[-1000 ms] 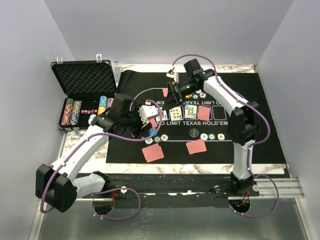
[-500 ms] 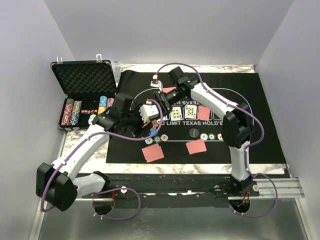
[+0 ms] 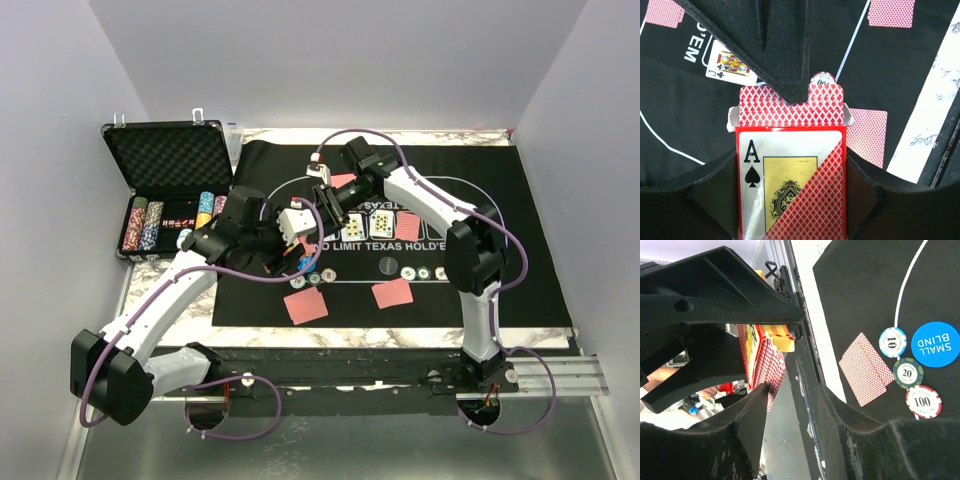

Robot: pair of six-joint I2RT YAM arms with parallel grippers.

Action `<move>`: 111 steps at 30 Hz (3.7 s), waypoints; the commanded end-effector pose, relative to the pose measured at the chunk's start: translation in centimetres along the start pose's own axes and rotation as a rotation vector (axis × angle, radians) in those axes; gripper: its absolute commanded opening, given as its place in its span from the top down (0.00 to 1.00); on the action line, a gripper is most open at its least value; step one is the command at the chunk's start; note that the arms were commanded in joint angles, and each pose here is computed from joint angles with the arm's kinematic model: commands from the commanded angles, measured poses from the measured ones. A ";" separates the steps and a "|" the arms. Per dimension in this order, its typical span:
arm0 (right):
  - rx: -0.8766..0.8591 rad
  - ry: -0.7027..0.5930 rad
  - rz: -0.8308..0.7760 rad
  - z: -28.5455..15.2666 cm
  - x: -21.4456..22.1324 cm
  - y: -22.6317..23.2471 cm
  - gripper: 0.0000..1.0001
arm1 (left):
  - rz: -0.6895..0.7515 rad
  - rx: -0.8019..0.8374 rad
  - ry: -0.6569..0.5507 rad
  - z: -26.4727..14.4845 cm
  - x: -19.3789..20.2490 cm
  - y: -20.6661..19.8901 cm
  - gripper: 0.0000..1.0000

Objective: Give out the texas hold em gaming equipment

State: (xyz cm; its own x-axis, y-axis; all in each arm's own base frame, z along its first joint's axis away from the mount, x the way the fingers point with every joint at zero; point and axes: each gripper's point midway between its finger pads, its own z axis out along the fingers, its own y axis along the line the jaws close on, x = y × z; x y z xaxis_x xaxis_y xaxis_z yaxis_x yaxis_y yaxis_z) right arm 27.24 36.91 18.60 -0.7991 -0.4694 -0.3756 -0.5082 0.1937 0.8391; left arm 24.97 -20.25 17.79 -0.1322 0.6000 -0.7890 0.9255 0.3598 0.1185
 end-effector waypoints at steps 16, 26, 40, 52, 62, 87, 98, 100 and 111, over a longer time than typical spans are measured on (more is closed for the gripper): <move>0.026 -0.088 -0.082 -3.9 -0.7 2.0 0.40 | 0.034 -0.007 -0.071 -0.8 -1.4 -0.4 1.00; -0.033 -0.049 -0.038 0.2 0.1 2.8 0.21 | 0.034 0.003 -0.077 -0.8 -1.5 -0.6 1.00; 0.012 -0.014 0.026 0.1 1.9 -0.6 0.58 | 0.039 0.005 -0.064 -0.9 -1.0 -0.9 1.00; -0.127 -0.064 -0.061 -1.6 1.3 3.9 0.35 | 0.037 0.026 -0.058 -0.8 -0.9 -1.1 1.00; -0.075 -0.104 0.001 0.5 0.1 2.2 0.24 | 0.030 0.035 -0.063 -0.6 -1.4 -1.1 1.00; -0.095 -0.121 0.054 -2.3 0.7 2.1 0.26 | 0.028 0.036 -0.060 -0.4 -1.1 -1.1 1.00; -0.084 -0.101 0.064 0.5 0.7 1.7 0.34 | 0.019 0.044 -0.073 -0.4 -1.8 -1.0 1.00; -0.072 -0.098 0.068 0.6 1.0 1.2 0.40 | 0.020 0.045 -0.076 -0.4 -1.9 -1.0 1.00; -0.017 -0.075 0.110 -1.1 2.3 -0.9 0.66 | 0.021 0.037 -0.074 -0.6 -1.6 -1.1 1.00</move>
State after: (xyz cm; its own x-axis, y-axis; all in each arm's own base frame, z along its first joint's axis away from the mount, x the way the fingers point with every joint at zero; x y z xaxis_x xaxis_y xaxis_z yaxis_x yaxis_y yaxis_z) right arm 25.19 35.87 18.10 -0.8599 -0.3919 -0.3270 -0.4248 0.1943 0.8842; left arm 23.77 -20.17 17.03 -0.1475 0.5963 -0.7891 0.9352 0.3438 0.0851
